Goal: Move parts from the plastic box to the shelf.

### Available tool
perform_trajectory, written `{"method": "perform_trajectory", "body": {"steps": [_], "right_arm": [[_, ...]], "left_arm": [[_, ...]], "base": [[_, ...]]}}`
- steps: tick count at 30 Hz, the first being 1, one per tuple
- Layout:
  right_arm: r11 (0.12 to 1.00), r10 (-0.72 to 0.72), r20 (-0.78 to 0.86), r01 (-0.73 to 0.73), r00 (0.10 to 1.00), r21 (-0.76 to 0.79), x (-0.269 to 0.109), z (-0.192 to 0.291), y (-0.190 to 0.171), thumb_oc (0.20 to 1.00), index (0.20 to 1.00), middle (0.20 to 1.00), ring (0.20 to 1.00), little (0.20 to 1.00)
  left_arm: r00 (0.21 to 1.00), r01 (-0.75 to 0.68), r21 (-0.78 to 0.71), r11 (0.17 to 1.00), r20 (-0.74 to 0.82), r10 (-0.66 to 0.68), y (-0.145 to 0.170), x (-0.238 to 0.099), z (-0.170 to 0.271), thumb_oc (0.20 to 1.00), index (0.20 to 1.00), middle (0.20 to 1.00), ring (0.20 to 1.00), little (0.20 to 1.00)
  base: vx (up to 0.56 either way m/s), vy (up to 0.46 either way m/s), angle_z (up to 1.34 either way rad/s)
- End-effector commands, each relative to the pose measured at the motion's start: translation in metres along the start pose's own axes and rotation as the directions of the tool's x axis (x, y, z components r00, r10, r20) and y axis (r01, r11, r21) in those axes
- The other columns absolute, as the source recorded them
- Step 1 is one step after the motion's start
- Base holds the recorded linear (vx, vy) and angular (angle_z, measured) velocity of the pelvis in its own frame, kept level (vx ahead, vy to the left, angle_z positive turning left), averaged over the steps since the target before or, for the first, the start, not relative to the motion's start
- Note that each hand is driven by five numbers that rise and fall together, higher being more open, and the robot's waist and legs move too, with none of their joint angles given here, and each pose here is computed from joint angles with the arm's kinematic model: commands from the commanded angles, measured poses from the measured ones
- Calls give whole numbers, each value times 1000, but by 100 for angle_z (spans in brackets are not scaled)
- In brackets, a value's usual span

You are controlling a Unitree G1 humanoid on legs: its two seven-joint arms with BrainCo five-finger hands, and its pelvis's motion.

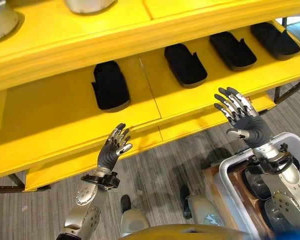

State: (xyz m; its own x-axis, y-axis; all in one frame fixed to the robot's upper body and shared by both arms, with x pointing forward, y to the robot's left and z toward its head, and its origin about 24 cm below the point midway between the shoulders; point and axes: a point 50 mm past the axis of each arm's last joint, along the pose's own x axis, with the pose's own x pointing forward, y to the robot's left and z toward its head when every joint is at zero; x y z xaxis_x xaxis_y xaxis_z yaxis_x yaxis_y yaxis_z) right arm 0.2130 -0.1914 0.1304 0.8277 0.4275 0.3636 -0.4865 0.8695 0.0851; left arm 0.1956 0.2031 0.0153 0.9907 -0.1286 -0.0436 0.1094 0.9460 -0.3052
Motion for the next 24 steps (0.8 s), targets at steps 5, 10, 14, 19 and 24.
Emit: {"method": "perform_trajectory", "body": {"steps": [5, 10, 14, 19, 24], "right_arm": [[999, -35, 49, 33, 998, 28, 0, 4, -3, 1000, 1000, 1000, 1000, 1000], [995, -62, 37, 59, 997, 78, 2, -9, 0, 1000, 1000, 1000, 1000, 1000], [990, -93, 7, 92, 996, 109, -2, -17, 3, 1000, 1000, 1000, 1000, 1000], [980, -106, -42, 112, 993, 164, -2, -32, 10, 1000, 1000, 1000, 1000, 1000], [977, -109, -38, 114, 993, 179, 0, -34, 14, 1000, 1000, 1000, 1000, 1000]], "left_arm": [[996, 60, 14, 998, 66, -61, -5, -3, 10, 1000, 1000, 1000, 1000, 1000], [991, 91, 14, 996, 101, -92, -13, 0, 17, 1000, 1000, 1000, 1000, 1000], [989, 106, 20, 994, 101, -107, -15, 4, 17, 1000, 1000, 1000, 1000, 1000], [993, 50, 7, 999, 105, -51, -9, -3, 16, 1000, 1000, 1000, 1000, 1000], [991, 62, 21, 998, 114, -64, -13, 3, 18, 1000, 1000, 1000, 1000, 1000]], "base": [[74, -45, -42], [60, 36, -75], [65, 136, -92], [46, 142, -76], [-23, 106, -35]]}}
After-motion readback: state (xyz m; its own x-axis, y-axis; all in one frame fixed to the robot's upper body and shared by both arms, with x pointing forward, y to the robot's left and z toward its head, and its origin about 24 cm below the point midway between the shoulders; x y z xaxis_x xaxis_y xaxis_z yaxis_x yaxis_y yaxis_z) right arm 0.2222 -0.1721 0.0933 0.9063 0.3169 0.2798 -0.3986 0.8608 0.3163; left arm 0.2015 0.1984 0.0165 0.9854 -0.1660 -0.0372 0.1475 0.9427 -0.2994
